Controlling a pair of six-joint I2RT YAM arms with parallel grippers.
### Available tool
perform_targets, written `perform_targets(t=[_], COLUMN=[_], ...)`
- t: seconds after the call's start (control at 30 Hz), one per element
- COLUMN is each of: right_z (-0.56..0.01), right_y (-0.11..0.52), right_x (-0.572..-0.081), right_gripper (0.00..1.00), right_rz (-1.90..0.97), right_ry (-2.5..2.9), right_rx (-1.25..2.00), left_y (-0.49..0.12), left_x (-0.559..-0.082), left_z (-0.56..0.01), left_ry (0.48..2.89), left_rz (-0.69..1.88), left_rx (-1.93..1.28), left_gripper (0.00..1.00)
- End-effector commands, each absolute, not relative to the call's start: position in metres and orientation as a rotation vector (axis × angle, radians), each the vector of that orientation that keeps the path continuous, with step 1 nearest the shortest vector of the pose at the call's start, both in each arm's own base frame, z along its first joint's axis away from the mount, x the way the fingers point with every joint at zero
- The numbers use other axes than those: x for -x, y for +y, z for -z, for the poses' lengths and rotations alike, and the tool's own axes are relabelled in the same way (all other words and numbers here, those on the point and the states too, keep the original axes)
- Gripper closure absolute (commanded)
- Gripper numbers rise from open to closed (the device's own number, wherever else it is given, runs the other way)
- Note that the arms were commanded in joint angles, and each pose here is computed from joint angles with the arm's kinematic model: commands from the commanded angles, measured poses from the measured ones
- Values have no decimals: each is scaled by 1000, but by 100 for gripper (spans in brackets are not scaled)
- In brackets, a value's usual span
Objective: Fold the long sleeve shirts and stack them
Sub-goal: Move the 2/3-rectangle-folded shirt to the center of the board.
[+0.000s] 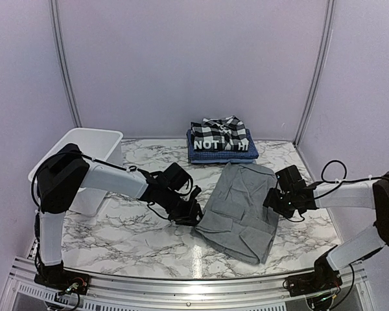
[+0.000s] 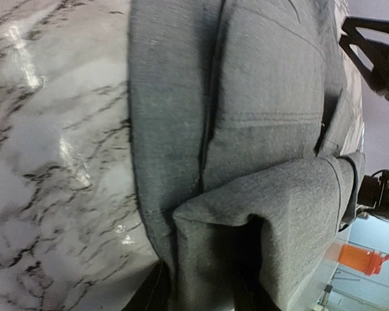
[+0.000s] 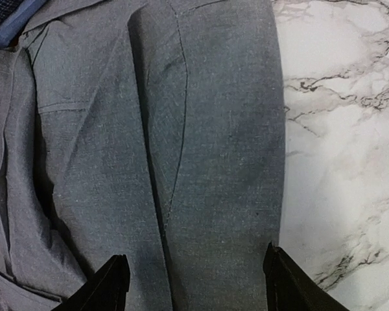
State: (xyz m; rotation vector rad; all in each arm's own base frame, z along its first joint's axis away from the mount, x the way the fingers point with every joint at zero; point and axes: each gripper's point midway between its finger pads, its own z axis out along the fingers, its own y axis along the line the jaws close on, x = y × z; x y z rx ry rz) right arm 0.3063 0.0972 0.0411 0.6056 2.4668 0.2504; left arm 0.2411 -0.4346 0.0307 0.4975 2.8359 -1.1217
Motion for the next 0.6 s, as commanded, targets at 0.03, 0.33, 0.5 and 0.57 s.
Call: perform_targets(t=[0.03,0.33,0.5,0.57], right_z=[-37,-19,-18,-17], right_y=[97,123,163,180], right_x=[-324,-303,-281,-275], right_gripper=[35,37,37,37], right_rz=[-171,-144,-188,-205], right_ry=[2483,2592,2624,2634], right_rx=[-518,-354,-238,-195], left_y=[-432,-419,-398,-384], left_x=[-223,-183,-166,-156], left_z=[-9,-17,-25,-23], left_ry=[2903,2908,2884,2884], left_rz=[1049,1031,1021,1003], left_rx=[-419,-305,-137,-61], left_gripper=[78,100,100,100])
